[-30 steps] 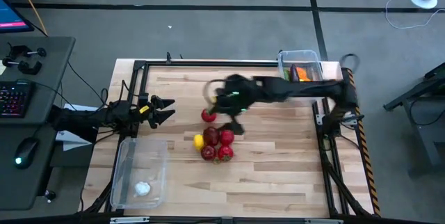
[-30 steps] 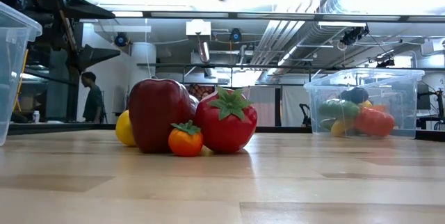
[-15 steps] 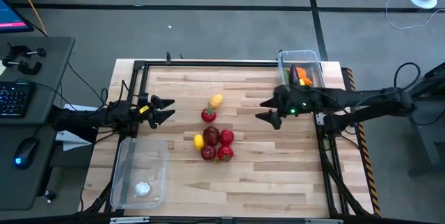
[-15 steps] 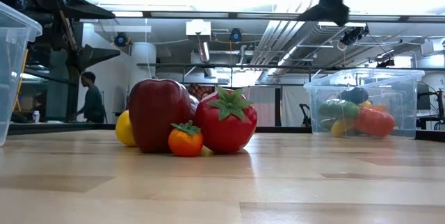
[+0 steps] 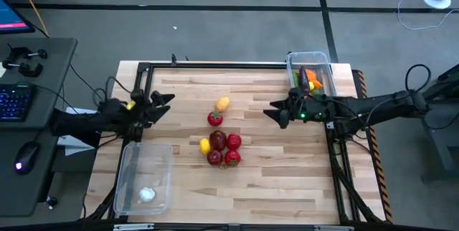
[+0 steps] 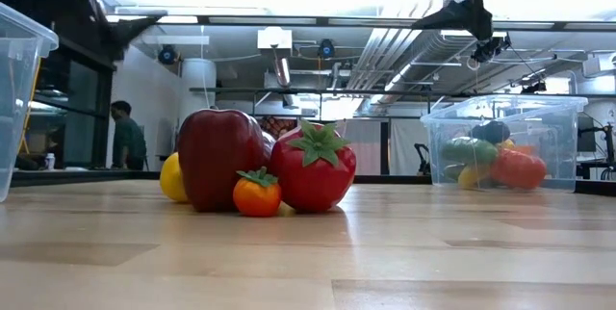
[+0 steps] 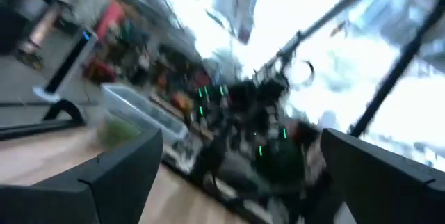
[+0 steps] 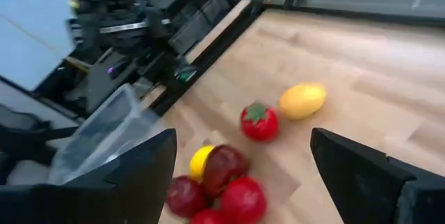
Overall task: Sort produce into baskets
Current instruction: Put the white garlic into the top transparent bin
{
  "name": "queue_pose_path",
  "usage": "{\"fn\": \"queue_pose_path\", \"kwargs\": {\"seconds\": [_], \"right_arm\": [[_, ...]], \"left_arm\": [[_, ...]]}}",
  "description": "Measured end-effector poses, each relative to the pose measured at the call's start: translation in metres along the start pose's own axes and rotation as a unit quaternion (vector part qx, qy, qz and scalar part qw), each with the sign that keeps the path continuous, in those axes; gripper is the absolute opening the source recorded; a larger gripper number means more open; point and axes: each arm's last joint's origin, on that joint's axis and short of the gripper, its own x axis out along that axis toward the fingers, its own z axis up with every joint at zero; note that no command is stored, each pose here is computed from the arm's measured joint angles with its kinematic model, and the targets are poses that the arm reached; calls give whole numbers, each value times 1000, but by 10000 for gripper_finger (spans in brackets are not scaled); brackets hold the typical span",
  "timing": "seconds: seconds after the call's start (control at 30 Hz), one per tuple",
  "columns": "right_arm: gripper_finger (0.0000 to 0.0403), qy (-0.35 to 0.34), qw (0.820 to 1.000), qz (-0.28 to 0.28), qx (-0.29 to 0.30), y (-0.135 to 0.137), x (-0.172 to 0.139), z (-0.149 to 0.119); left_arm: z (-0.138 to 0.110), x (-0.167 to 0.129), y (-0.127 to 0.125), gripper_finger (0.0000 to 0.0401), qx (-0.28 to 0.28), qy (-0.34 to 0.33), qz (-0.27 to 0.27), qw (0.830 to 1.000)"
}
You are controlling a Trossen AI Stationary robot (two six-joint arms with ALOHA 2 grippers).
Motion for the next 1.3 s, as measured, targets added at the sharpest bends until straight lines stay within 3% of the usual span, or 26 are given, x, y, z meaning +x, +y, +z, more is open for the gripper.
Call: {"fn": "queue_pose_path", "kwargs": {"seconds": [0.13, 0.23, 0.33, 0.4, 0.47, 0.67, 0.73, 0.83, 0.97, 1.1, 1.17, 1.3], "right_arm": [[323, -16, 999, -21, -27, -4, 1, 4], [323, -20, 998, -29, -46, -7, 2, 6], [323, -24, 996, -39, -72, -10, 4, 9], [323, -24, 995, -45, -86, -12, 4, 10], [323, -20, 994, -51, -96, -14, 4, 10], [323, 42, 991, -58, -110, -20, 4, 1], [323, 66, 989, -63, -115, -23, 3, -2], [323, 87, 987, -72, -119, -26, 2, -5], [323, 89, 986, -74, -120, -26, 2, -6], [323, 89, 986, -74, -121, -26, 2, -6], [323, 90, 986, -74, -121, -26, 2, -6], [323, 89, 986, -74, -122, -26, 2, -6]], "left_arm": [[33, 19, -26, 378, 36, 144, 9, 989], [66, 32, -56, 378, 75, 272, -10, 959], [88, 42, -83, 378, 84, 389, -15, 917], [92, 51, -101, 378, 83, 463, -23, 882], [83, 59, -119, 378, 80, 542, -31, 836], [16, 64, -177, 378, 106, 715, -28, 691], [-4, 56, -194, 378, 109, 744, -5, 659], [-26, 36, -214, 378, 111, 753, 41, 648], [-34, 15, -225, 378, 95, 724, 120, 672], [-36, 8, -225, 378, 92, 704, 132, 691], [-46, 5, -220, 378, 91, 712, 127, 684], [-74, -4, -210, 378, 64, 760, 98, 640]]}}
